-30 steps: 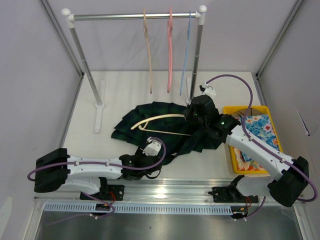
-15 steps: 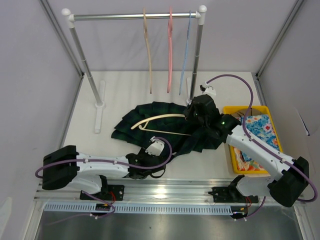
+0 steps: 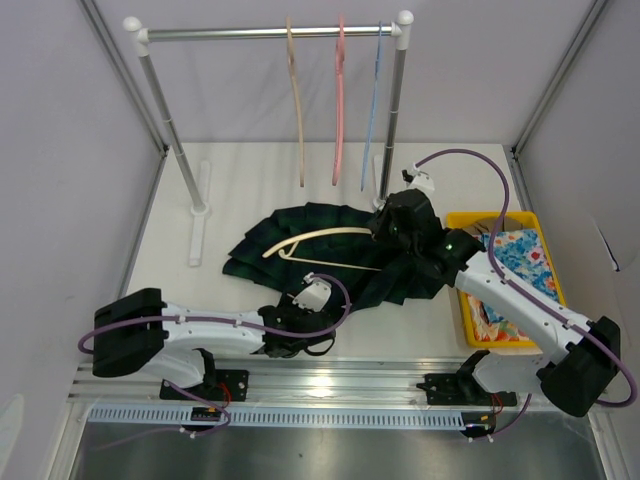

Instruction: Place the skirt on the hanger

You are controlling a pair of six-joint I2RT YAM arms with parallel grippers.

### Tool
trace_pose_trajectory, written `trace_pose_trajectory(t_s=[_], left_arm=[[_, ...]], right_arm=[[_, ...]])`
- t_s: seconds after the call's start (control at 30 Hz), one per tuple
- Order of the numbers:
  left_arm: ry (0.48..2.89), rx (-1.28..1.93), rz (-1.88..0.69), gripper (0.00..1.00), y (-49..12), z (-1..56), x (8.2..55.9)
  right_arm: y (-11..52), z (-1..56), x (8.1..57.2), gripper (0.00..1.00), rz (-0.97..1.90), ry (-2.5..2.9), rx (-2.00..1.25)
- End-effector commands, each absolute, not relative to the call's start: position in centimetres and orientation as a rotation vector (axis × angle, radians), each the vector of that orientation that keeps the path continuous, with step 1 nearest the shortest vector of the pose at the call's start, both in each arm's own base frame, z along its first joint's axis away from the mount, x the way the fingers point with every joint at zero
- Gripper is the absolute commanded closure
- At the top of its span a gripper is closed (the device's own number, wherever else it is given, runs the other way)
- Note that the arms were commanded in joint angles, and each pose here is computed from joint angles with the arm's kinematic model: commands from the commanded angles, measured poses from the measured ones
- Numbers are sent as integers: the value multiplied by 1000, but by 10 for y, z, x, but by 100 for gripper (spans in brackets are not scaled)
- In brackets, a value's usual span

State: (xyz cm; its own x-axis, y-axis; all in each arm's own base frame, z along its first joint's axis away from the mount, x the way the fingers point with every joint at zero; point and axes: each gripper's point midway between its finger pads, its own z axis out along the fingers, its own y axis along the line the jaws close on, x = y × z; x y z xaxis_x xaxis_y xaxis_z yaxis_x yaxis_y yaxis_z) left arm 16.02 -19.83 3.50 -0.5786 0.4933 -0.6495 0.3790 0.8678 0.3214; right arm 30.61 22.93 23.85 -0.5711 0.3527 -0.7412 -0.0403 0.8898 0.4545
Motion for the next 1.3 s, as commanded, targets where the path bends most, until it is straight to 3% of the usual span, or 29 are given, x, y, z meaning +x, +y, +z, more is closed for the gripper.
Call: trace_pose_trajectory(t_s=[0.0,0.47,0.9,1.0,1.17,1.27], left_arm=[[2255,604,163,41,-207,40,160],[2278,578,226,36,-202,33,158],[2254,478,233,67,-196,50,185],[2251,476,229,71,-196,52,188],[2246,478,221,67,-197,56,190],[2252,463,183,75,-198,58,192]], right_arm=[[222,254,308,100,545,2067,231],[222,252,306,100,552,2069,227],[218,256,305,100,547,2058,226],[217,257,306,100,544,2056,226],[214,257,306,100,529,2055,223],[211,260,306,100,528,2049,228]])
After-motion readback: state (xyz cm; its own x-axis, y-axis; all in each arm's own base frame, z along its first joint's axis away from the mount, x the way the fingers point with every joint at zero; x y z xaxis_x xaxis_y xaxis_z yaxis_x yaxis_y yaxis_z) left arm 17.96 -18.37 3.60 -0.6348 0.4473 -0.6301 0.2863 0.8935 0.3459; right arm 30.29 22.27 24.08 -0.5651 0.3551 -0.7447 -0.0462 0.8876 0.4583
